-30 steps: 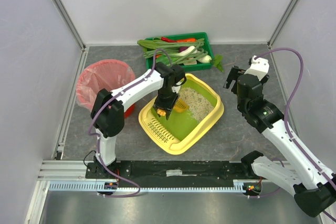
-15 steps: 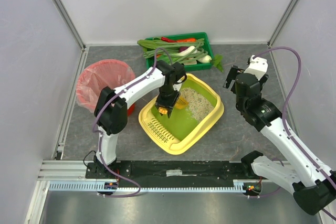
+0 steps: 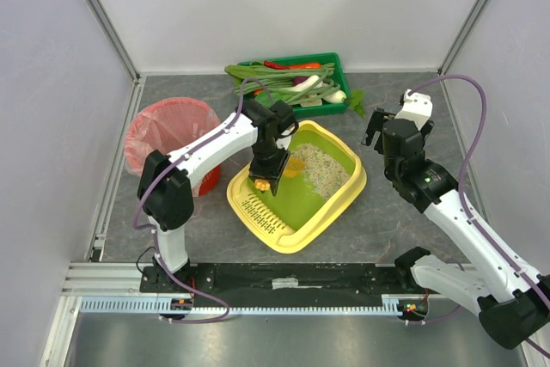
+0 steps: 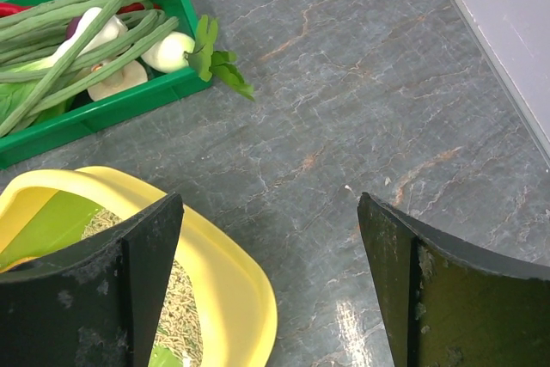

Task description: Clean the litter box

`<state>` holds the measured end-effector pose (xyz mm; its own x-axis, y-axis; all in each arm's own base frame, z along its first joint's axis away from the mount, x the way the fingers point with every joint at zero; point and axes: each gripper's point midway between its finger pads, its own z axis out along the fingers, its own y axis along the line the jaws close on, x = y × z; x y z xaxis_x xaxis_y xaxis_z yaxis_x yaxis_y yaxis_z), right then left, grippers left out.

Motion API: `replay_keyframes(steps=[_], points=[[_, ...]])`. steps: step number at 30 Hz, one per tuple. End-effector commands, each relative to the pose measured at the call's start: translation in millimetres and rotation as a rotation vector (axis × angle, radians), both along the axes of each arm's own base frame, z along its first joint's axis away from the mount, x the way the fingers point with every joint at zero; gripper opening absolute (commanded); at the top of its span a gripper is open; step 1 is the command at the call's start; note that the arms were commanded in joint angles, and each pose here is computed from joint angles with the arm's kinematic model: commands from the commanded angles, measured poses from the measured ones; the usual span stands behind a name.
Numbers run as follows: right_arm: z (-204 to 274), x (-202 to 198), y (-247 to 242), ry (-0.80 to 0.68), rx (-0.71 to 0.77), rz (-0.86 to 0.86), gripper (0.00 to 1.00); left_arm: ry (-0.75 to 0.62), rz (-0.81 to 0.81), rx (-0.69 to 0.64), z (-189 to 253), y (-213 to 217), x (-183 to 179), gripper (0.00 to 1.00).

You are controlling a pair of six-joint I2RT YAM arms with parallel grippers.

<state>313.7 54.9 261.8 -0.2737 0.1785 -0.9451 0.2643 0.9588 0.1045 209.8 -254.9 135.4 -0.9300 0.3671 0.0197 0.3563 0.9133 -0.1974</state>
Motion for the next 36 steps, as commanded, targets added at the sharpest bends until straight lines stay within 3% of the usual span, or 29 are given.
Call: replay_keyframes(steps=[1, 36], points=[[7, -3, -1, -0.021, 0.02, 0.001, 0.91, 0.185, 0.027, 0.12, 12, 35, -47, 0.02], [9, -2, -14, -0.028, 0.003, -0.069, 0.91, 0.142, -0.076, 0.235, -33, 25, -1, 0.02]])
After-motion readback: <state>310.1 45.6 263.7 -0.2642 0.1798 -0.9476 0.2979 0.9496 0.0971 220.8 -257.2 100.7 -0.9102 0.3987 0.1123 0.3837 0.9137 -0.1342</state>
